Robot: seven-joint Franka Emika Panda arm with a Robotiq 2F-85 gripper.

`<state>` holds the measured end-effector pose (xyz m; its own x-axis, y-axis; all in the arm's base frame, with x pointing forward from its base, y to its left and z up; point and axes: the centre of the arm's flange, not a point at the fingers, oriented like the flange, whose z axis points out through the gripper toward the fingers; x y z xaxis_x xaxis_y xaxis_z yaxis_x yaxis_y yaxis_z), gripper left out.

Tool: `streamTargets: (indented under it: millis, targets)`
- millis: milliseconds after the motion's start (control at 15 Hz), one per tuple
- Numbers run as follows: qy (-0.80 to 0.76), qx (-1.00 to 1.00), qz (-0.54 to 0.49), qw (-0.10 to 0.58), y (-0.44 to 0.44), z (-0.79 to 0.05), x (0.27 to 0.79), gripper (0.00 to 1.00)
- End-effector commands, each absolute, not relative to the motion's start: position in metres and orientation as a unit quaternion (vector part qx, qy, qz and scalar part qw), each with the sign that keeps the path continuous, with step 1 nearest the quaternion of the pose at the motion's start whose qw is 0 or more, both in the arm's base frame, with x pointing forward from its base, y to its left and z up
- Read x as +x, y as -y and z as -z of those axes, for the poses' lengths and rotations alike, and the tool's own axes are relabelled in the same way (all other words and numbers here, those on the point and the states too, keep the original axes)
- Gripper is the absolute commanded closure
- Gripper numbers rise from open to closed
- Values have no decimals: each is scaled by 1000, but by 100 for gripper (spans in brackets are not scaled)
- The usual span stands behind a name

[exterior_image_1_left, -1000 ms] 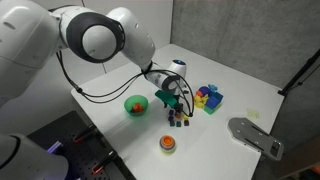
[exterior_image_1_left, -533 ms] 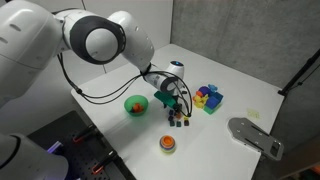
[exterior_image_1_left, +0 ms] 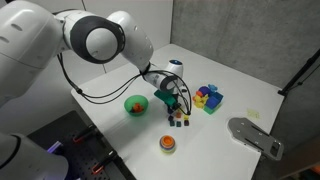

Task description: Put a small blue block in the bowl

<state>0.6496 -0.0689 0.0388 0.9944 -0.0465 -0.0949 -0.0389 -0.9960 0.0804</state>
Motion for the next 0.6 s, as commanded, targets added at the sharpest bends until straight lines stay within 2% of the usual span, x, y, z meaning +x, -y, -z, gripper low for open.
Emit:
streamTargets:
  millis: [0,533]
  targets:
    - [22,997,44,52,65,-54,657,92]
    - [-3,998,20,56,32,-122,657,90]
